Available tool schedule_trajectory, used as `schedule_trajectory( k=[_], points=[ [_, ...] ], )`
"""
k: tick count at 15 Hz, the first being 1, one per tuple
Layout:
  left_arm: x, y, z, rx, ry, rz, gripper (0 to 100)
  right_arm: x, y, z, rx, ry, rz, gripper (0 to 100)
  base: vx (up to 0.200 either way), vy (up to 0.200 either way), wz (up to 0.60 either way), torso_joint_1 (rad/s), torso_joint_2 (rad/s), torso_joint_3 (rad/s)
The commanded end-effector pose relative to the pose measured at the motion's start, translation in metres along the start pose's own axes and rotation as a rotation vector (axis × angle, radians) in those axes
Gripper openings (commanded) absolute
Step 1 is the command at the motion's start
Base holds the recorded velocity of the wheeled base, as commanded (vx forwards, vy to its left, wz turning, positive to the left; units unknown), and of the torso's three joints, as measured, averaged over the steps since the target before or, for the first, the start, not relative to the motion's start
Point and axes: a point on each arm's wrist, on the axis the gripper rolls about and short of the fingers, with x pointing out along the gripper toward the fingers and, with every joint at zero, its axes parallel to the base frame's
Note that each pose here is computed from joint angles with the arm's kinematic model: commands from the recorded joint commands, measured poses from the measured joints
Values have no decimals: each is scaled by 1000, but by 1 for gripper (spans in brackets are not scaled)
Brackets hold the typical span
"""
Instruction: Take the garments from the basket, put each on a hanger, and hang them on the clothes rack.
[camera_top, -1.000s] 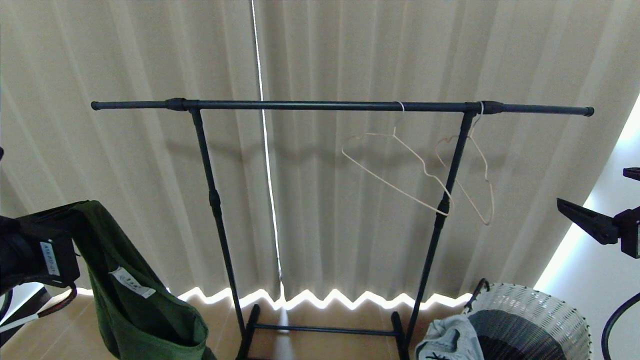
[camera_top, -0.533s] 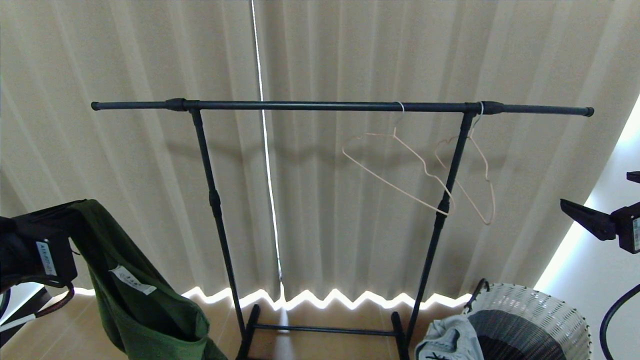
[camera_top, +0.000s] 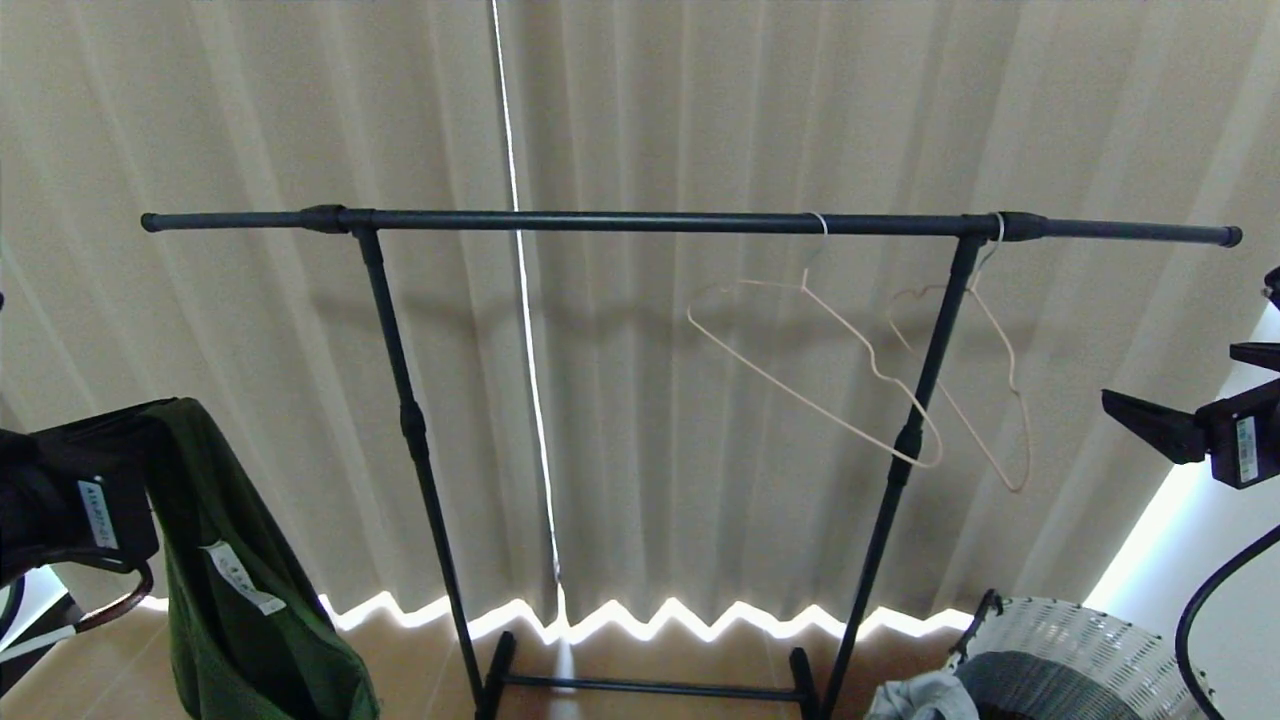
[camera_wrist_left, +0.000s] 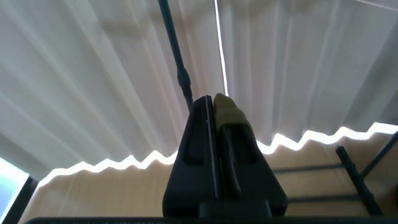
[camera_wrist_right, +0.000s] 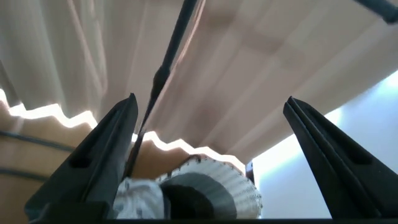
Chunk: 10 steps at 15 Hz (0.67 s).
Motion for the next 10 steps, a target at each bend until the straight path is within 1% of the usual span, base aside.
schedule_trajectory(
  k=[1, 3, 5, 6, 7, 10],
  points=[
    [4, -1, 0, 4, 12, -2, 0, 7, 1, -2, 14, 23, 8, 100, 200, 0, 0, 7, 2, 2],
    [5, -2, 1, 5, 11, -8, 0, 13, 2, -4, 47, 43, 10, 100, 200, 0, 0, 7, 7, 2],
    [4, -3, 1, 7, 9, -17, 0, 16, 1, -6, 57, 57, 7, 100, 200, 0, 0, 5, 0, 7],
    [4, -3, 1, 7, 9, -17, 0, 16, 1, -6, 57, 57, 7, 100, 0, 0, 0, 0, 0, 0],
    [4, -5, -5, 15, 25, -29, 0, 33, 0, -15, 100, 155, 14, 100, 0, 0, 0, 0, 0, 0],
    [2, -5, -5, 11, 19, -29, 0, 52, 0, -16, 182, 258, 18, 100, 0, 0, 0, 0, 0, 0]
  ],
)
